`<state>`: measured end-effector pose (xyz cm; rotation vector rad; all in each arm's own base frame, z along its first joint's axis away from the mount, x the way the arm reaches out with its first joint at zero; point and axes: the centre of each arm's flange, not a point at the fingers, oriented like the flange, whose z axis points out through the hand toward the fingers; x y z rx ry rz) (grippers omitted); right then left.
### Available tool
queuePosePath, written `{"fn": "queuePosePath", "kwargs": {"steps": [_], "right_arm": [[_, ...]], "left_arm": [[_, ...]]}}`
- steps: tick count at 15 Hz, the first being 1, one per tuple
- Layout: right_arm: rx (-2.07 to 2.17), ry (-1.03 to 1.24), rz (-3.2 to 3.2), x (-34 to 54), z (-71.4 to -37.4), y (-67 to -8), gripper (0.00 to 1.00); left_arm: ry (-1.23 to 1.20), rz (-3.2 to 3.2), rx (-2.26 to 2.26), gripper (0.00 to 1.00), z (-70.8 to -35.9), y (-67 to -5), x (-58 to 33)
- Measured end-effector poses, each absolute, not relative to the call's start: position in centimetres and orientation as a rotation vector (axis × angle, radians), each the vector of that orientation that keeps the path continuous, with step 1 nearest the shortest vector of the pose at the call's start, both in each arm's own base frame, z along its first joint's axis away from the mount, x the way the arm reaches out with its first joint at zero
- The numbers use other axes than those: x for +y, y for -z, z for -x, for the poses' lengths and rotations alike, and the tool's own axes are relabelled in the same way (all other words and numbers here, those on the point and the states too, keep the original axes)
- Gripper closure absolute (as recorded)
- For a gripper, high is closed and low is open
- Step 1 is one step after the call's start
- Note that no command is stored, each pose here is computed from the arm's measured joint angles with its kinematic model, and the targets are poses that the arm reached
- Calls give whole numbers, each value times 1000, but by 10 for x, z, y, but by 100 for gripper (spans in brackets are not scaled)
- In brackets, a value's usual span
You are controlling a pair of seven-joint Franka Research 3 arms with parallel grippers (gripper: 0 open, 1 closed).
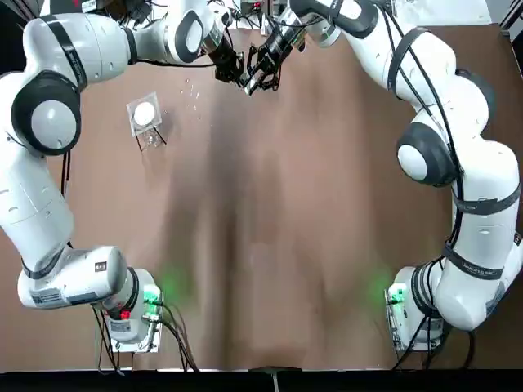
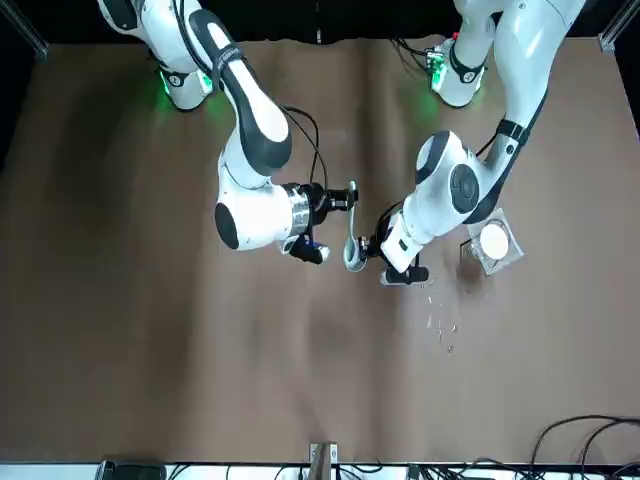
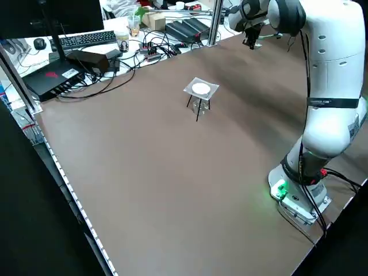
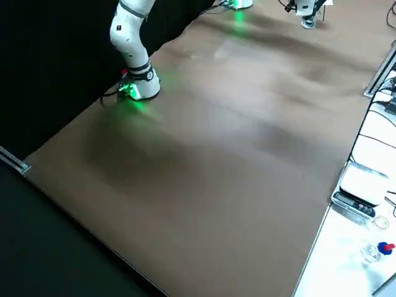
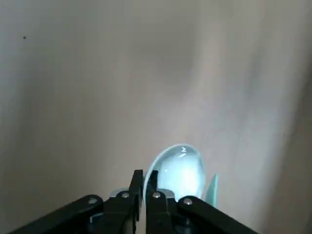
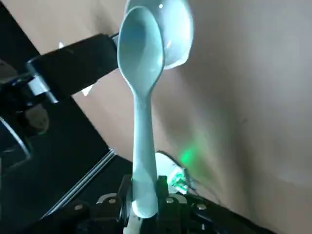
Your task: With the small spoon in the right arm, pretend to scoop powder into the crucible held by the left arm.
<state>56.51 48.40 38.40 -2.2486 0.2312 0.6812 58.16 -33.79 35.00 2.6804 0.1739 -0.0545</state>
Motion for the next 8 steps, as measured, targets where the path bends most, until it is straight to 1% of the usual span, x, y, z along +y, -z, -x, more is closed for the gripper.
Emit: {"fn": "queuePosePath", "kwargs": {"steps": [8], "right_arm": [[390, -804, 2007, 482, -580, -357, 76]], "left_arm": [[48, -2677, 210, 94, -588, -351, -327]]}}
